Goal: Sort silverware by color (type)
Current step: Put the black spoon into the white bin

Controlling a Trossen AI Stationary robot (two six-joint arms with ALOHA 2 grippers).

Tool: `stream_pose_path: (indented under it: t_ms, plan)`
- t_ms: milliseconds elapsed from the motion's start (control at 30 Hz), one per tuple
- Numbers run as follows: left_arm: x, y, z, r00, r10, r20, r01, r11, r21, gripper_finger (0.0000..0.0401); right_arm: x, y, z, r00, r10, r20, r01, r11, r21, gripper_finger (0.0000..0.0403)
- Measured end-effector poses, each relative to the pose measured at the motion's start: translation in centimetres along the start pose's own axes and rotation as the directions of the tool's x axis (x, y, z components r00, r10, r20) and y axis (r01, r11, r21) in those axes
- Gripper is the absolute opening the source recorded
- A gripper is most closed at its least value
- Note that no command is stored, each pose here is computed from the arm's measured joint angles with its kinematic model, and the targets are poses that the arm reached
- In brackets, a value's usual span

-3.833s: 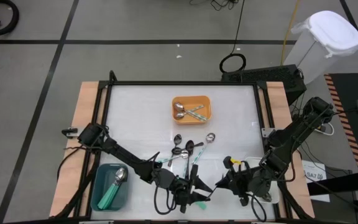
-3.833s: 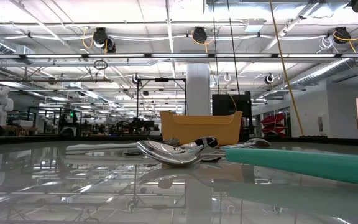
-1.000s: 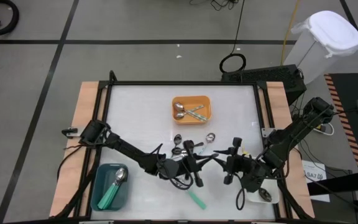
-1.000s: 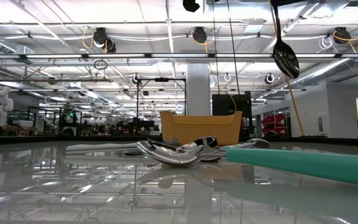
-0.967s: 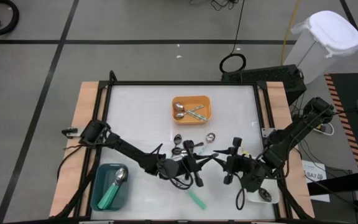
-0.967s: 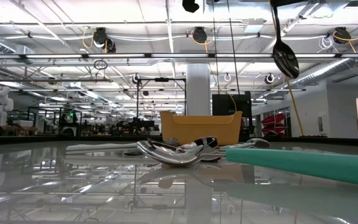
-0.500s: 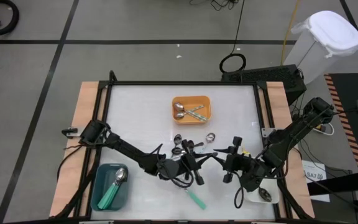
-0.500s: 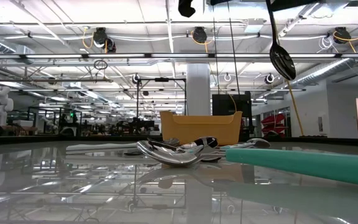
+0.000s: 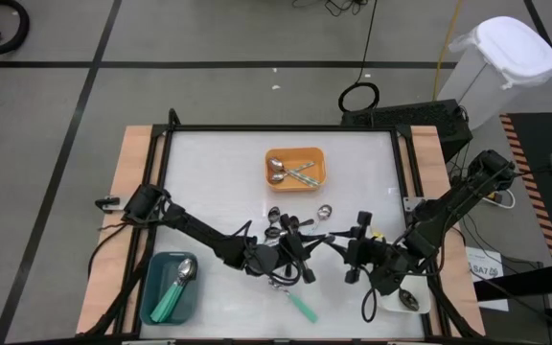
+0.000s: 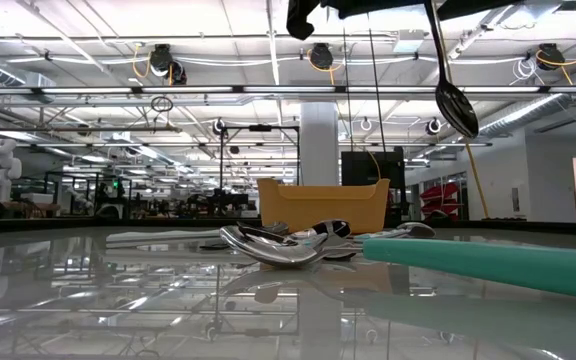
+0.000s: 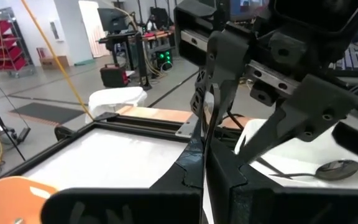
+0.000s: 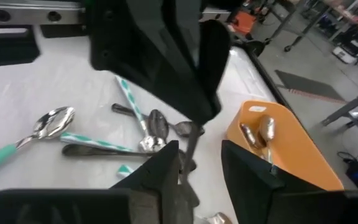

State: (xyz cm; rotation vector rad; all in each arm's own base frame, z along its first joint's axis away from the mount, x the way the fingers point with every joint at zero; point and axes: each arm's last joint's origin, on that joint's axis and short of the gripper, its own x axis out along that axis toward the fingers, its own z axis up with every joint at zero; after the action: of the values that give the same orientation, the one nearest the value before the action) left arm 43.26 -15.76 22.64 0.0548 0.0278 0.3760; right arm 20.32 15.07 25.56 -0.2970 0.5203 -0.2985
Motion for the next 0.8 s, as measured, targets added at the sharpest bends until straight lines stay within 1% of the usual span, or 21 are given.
stream_pose_path:
  t_ms: [133,267,367,467,633,733,800]
  plan:
    - [0.1,0.1,0.0,1.0,0.002,-0.002,-0.002,1.0,-0.028,0.0,0.0,-0.1,0.0,1.0,-0.019,0.008,0.019,1.0,0.008,0.0096]
    - [0.1,0.2,-0.1,0.999,0.032,-0.005,-0.033,0.998,-0.049,0.0,0.4,-0.1,0.0,1.0,-0.029,-0.001,0.029,0.997,0.067,0.0075]
    - [0.1,0.2,-0.1,0.999,0.049,-0.006,-0.049,0.997,-0.06,0.0,1.1,0.1,-0.2,0.999,-0.046,-0.021,0.048,0.996,0.078,0.0072]
    - [0.1,0.3,-0.1,0.999,0.053,-0.006,-0.053,0.996,-0.067,0.0,1.9,0.3,-0.4,0.997,-0.068,-0.034,0.071,0.993,0.089,0.0084]
    - [0.2,0.4,-0.1,0.998,0.066,-0.011,-0.067,0.996,-0.066,0.0,2.8,0.3,-0.5,0.991,-0.132,-0.034,0.134,0.987,0.084,0.0122]
    - [0.2,0.5,-0.2,0.996,0.084,-0.019,-0.085,0.995,-0.06,0.0,2.8,0.2,-0.5,0.99,-0.139,-0.033,0.141,0.987,0.08,0.0138]
    - [0.3,0.5,-0.3,0.996,0.087,-0.026,-0.089,0.994,-0.063,0.0,2.8,0.2,-0.5,0.99,-0.139,-0.033,0.141,0.987,0.081,0.0139]
